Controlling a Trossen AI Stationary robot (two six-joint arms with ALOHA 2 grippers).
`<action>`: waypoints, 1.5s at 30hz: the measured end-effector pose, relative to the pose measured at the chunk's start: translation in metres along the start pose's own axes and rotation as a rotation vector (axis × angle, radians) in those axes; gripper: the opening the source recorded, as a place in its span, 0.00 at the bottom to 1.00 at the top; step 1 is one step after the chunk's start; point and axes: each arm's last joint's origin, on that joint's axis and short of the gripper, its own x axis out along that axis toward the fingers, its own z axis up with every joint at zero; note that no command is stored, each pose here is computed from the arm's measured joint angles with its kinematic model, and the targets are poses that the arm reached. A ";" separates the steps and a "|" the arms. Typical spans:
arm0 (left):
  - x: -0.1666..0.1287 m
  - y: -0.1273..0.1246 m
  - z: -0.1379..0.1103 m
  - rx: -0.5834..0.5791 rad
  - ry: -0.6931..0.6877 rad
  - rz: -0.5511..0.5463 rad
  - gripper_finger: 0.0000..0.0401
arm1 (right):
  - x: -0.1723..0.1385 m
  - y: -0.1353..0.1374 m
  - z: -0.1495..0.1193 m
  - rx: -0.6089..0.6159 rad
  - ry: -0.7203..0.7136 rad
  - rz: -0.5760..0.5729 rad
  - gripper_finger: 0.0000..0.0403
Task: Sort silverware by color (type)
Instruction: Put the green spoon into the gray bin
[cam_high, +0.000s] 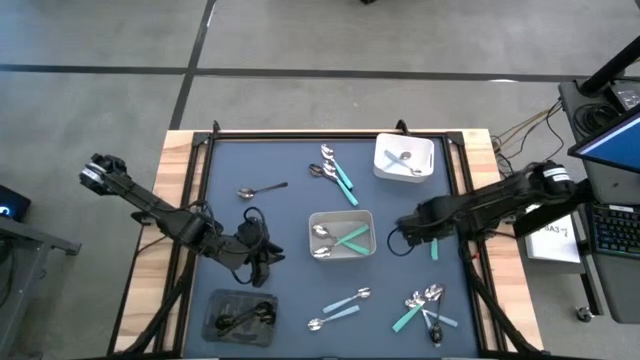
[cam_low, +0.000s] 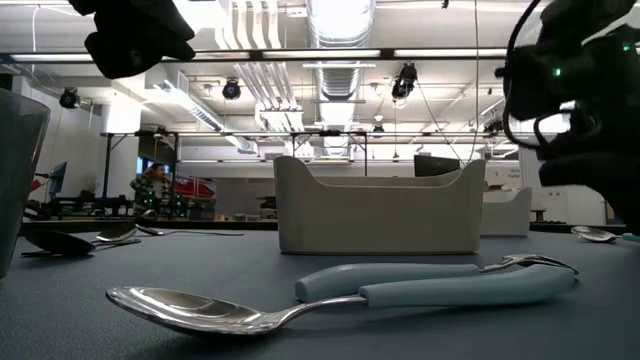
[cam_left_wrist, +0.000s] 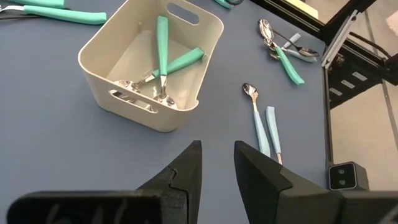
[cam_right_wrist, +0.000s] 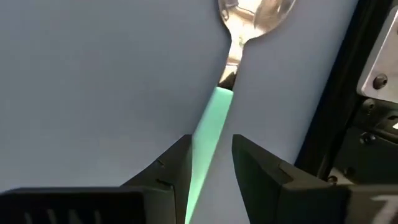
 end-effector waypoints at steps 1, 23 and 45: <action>0.000 0.000 0.000 0.005 0.002 -0.002 0.19 | 0.003 0.001 0.000 -0.005 0.004 -0.015 0.26; -0.001 -0.001 -0.001 0.030 0.008 -0.008 0.19 | -0.007 0.029 0.003 -0.093 -0.018 0.185 0.10; -0.002 -0.003 -0.003 0.064 0.006 -0.020 0.19 | -0.162 0.143 0.023 -0.605 -0.655 0.650 0.10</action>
